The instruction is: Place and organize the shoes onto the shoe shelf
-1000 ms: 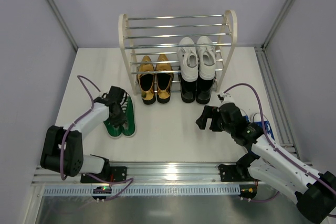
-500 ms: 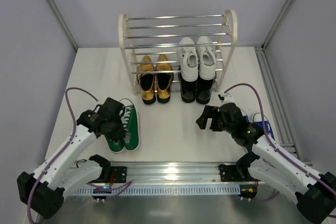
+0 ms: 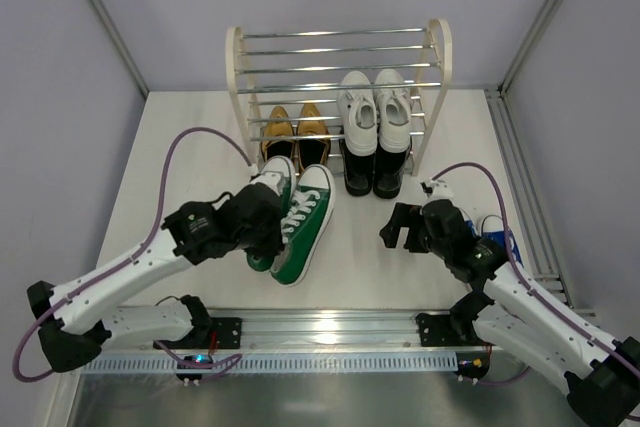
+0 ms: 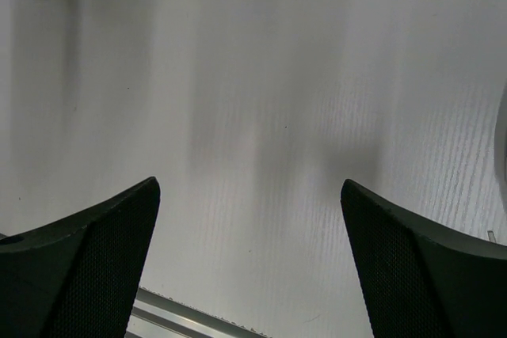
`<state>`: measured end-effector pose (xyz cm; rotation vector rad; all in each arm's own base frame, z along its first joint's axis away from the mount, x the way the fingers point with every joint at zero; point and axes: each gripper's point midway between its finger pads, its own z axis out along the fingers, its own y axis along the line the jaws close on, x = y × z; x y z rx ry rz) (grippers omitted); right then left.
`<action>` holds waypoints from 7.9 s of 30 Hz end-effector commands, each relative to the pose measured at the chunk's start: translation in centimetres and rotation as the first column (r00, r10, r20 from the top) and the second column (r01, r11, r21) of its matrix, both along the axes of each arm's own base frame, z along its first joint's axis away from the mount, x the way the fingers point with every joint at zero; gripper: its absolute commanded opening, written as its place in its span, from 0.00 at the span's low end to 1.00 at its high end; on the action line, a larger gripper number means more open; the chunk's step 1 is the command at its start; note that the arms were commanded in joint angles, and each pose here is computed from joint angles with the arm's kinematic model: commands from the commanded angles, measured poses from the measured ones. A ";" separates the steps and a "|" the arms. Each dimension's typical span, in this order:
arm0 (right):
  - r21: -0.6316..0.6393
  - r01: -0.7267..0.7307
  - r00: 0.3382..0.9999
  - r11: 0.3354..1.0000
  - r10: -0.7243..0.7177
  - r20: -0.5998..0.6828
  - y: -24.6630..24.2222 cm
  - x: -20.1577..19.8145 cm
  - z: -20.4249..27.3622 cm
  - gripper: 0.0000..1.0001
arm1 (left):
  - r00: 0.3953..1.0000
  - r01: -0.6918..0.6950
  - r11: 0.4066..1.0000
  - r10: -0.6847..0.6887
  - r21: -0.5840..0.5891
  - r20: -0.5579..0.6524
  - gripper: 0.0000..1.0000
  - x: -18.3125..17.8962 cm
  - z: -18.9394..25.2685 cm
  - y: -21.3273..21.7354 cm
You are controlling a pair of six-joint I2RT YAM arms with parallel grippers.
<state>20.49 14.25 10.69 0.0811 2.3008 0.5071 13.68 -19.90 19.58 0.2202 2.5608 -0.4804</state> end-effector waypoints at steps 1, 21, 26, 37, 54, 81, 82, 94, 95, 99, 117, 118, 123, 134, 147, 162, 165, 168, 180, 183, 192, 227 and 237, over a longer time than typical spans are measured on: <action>0.000 0.039 0.998 0.999 -0.039 0.039 -0.6 0.3 1.6 0.96 | 0.944 0.011 0.999 0.004 -0.044 0.329 0.00 5.8 7.3 -2.0; -0.011 0.050 0.997 0.999 -0.049 0.066 -1.4 0.0 2.0 0.96 | 0.916 -0.016 0.998 -0.008 0.055 0.400 0.00 15.4 11.0 -3.2; -0.009 0.049 0.997 0.999 -0.048 0.068 -1.4 -0.1 1.8 0.96 | 0.899 -0.069 0.997 0.049 0.029 0.435 0.00 18.2 11.5 -2.6; -0.004 0.047 0.996 0.999 -0.047 0.077 -1.5 -0.2 2.1 0.95 | 0.870 -0.132 0.991 0.113 0.005 0.480 0.00 25.0 13.1 -3.9; -0.007 0.064 0.995 0.998 -0.063 0.083 -2.3 -0.9 2.2 0.96 | 0.799 -0.294 0.954 0.278 -0.057 0.533 0.00 30.1 14.4 -2.3; -0.010 0.069 0.994 0.998 -0.068 0.080 -2.3 -0.8 2.3 0.95 | 0.770 -0.320 0.941 0.325 -0.108 0.550 0.55 31.7 15.5 -1.7; -0.010 0.070 0.994 0.997 -0.069 0.080 -2.3 -0.7 2.3 0.96 | 0.764 -0.320 0.941 0.327 -0.114 0.556 0.56 31.6 15.9 -1.6; -0.013 0.082 0.992 0.997 -0.081 0.093 -2.2 0.0 2.9 0.96 | 0.643 -0.265 0.936 0.350 -0.231 0.681 0.68 28.8 22.4 0.2; -0.014 0.083 0.992 0.996 -0.081 0.094 -2.1 0.1 3.0 0.96 | 0.641 -0.265 0.937 0.347 -0.227 0.685 0.68 28.7 22.3 0.3; -0.013 0.100 0.990 0.995 -0.098 0.100 -2.3 0.3 3.2 0.96 | 0.617 -0.232 0.940 0.342 -0.251 0.709 0.69 28.2 23.4 0.3; -0.370 0.630 0.752 0.683 -0.655 0.072 -17.1 0.9 5.8 1.00 | 0.848 0.027 0.940 0.159 -0.341 0.505 0.89 10.9 13.4 -4.5; -0.355 0.669 0.714 0.653 -0.697 0.065 -18.4 0.8 5.6 1.00 | 0.855 0.042 0.930 0.155 -0.364 0.495 0.89 9.8 13.2 -4.1; -0.243 0.761 0.605 0.602 -0.793 -0.071 -21.5 0.3 4.2 1.00 | 0.892 0.061 0.933 0.108 -0.354 0.440 0.90 7.0 9.3 -2.5; -0.305 0.816 0.452 0.491 -0.871 -0.193 -23.4 -0.8 -0.7 1.00 | 0.909 0.108 0.928 0.053 -0.355 0.414 0.92 4.9 7.2 -1.8; -0.320 0.838 0.365 0.442 -0.890 -0.274 -23.4 -0.5 -6.4 1.00 | 0.924 0.073 0.932 0.070 -0.354 0.375 0.91 4.7 5.1 -1.4; -0.273 0.844 0.388 0.461 -0.877 -0.283 -22.7 -0.4 -7.1 0.84 | 0.927 0.081 0.938 0.054 -0.337 0.372 0.88 4.9 4.6 -1.8; -0.253 0.850 0.381 0.462 -0.871 -0.312 -22.5 -0.3 -8.2 0.53 | 0.924 0.073 0.941 0.060 -0.329 0.377 0.87 4.9 4.5 -1.4; -0.240 0.848 0.398 0.472 -0.867 -0.300 -22.5 0.0 -7.7 0.21 | 0.923 0.061 0.945 0.069 -0.321 0.379 0.86 4.8 4.3 -0.9; -0.015 0.726 0.670 0.687 -0.713 -0.206 -19.3 2.8 0.4 0.04 | 0.920 0.067 0.947 0.064 -0.315 0.386 0.84 5.1 4.5 -1.3; -0.064 0.718 0.669 0.693 -0.712 -0.212 -19.7 2.1 1.2 0.27 | 0.919 0.068 0.945 0.066 -0.320 0.389 0.84 5.2 4.6 -1.4; -0.092 0.700 0.673 0.709 -0.697 -0.248 -19.8 2.5 0.7 0.61 | 0.919 0.060 0.943 0.076 -0.328 0.387 0.83 4.9 4.3 -0.9; 0.098 0.592 0.779 0.800 -0.536 -0.325 -16.0 3.8 -4.6 1.00 | 0.901 0.050 0.922 0.124 -0.384 0.415 0.82 3.2 4.8 1.5; 0.278 0.517 0.854 0.810 -0.466 -0.230 -13.4 4.4 -0.2 1.00 | 0.910 0.062 0.920 0.107 -0.388 0.400 0.82 3.5 4.7 0.5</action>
